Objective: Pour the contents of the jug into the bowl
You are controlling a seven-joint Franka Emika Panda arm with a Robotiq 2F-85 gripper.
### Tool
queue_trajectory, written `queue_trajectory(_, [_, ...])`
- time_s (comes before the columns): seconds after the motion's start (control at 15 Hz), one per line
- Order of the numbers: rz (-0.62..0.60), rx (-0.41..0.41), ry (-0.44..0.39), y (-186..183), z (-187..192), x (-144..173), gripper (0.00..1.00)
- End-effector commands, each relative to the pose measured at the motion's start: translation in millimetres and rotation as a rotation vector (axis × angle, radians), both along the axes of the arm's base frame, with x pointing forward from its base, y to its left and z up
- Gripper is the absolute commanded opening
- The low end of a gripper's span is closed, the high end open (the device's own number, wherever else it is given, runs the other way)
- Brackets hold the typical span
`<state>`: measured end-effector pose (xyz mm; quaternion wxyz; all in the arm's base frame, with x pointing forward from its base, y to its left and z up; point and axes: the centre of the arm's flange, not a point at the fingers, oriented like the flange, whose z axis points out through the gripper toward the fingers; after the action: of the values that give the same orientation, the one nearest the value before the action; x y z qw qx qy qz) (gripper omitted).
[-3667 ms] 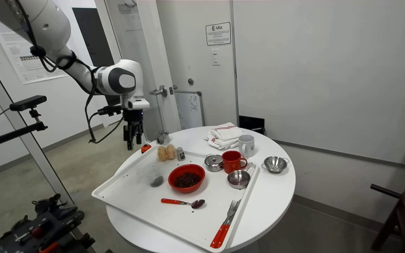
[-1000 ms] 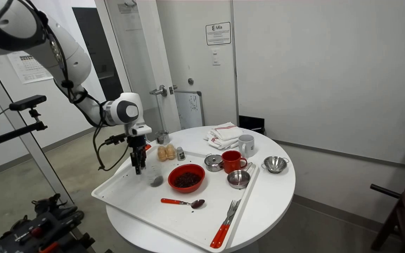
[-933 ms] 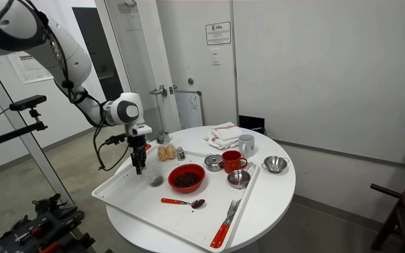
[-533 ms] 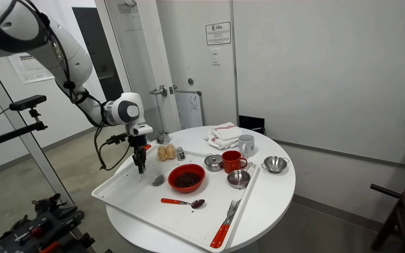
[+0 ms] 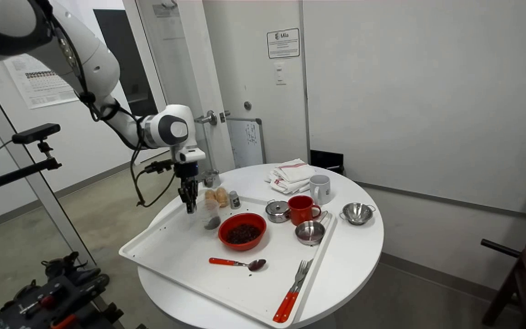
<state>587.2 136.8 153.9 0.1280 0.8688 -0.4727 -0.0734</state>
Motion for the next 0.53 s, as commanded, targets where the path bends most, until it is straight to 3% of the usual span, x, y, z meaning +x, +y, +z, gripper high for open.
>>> queue_trajectory(0.0, [-0.057, -0.044, 0.051, -9.6, 48.8, 21.8, 0.09])
queue_trajectory(0.2, [-0.070, -0.034, 0.102, -15.8, 83.6, 42.9, 0.09])
queue_trajectory(0.47, [-0.112, 0.053, 0.149, -38.6, 119.0, 73.3, 0.09])
